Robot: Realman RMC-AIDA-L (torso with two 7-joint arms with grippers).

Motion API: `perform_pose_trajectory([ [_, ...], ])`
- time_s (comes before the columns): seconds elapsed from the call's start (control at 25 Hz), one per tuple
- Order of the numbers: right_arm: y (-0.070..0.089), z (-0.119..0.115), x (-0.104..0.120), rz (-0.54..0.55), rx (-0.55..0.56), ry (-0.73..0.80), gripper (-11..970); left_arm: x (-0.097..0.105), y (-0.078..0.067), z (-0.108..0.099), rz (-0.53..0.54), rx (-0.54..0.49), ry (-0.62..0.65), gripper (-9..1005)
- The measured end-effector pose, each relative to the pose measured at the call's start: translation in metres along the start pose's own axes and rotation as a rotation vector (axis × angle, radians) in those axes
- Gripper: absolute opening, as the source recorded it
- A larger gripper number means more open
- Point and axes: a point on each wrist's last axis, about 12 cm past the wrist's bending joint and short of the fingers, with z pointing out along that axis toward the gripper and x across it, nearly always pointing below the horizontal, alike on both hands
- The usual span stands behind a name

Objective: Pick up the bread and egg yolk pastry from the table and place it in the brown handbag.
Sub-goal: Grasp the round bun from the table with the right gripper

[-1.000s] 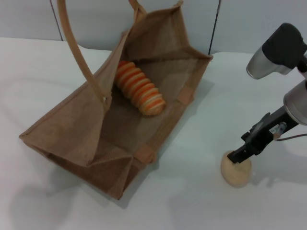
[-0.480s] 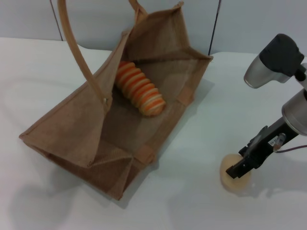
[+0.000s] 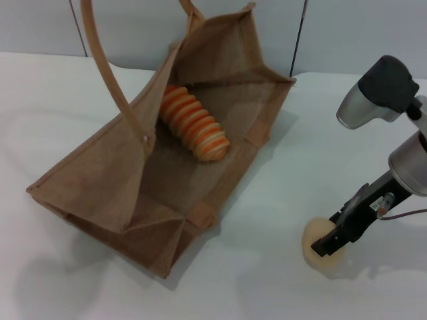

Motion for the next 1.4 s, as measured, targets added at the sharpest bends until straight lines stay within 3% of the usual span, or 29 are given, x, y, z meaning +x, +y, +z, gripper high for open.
perform_pose_trajectory([
  [0.36,-0.002,0.011,-0.002,-0.003,-0.020,0.047,730,-0.001,-0.002,0.002,0.006,0.006,-0.001,111],
  [0.48,-0.003,0.011,-0.003,-0.001,-0.021,0.040,649,-0.002,-0.002,0.002,0.006,0.007,-0.002,111],
  [1.4,-0.006,0.006,-0.008,0.001,-0.043,-0.045,468,-0.001,-0.002,0.002,0.005,0.005,0.000,111],
])
